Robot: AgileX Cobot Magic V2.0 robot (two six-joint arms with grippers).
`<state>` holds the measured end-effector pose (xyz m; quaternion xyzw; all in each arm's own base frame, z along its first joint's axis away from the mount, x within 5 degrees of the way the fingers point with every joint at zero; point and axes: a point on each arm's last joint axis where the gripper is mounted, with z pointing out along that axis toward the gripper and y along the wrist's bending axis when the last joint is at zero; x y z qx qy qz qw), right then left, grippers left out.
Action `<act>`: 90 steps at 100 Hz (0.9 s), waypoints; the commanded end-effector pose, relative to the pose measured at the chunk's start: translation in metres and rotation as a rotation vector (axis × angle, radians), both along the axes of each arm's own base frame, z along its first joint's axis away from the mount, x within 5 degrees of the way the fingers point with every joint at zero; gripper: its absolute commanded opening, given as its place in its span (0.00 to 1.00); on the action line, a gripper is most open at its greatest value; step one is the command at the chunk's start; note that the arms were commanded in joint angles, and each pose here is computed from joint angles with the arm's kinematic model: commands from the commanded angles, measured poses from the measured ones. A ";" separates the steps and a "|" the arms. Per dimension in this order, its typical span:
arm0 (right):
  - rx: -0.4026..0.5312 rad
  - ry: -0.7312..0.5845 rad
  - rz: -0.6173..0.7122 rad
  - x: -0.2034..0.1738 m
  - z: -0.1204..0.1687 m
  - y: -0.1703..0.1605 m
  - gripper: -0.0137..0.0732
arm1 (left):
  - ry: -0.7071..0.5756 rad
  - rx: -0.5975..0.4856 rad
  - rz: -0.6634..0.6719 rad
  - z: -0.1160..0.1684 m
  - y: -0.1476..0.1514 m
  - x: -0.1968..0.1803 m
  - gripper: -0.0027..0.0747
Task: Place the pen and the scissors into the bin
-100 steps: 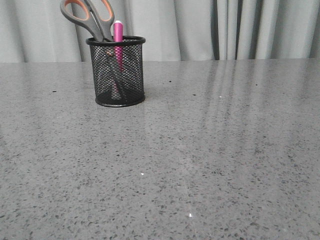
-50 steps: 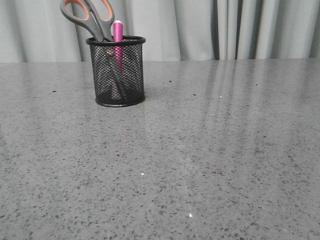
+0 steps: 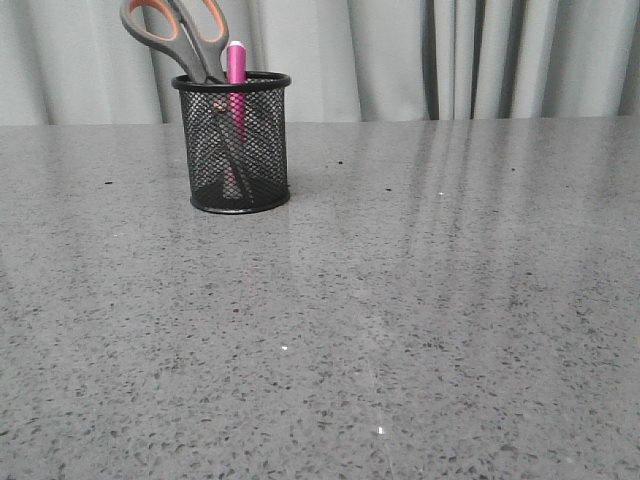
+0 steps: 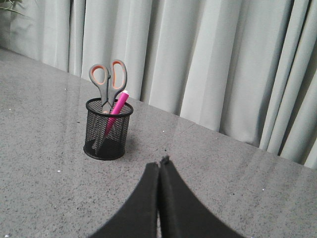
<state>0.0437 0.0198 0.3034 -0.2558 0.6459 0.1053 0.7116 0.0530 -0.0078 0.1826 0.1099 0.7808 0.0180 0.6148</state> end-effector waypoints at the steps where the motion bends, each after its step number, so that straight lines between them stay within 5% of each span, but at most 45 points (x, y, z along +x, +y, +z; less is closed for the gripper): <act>1: 0.015 -0.056 0.018 0.000 0.005 0.002 0.08 | -0.031 -0.009 0.011 -0.009 0.001 0.000 0.01; 20: 0.054 0.128 -0.033 0.011 -0.046 0.008 0.08 | -0.031 -0.009 0.011 -0.009 0.001 0.000 0.01; 41: 0.179 0.047 -0.212 0.020 -0.094 0.001 0.08 | -0.031 -0.009 0.011 -0.009 0.001 0.000 0.01; 67: 0.234 0.336 -0.415 0.009 -0.124 -0.013 0.08 | -0.031 -0.009 0.011 -0.009 0.001 0.000 0.01; 90: 0.200 0.315 -0.426 0.009 -0.123 -0.014 0.08 | -0.031 -0.010 0.010 -0.009 0.001 0.000 0.01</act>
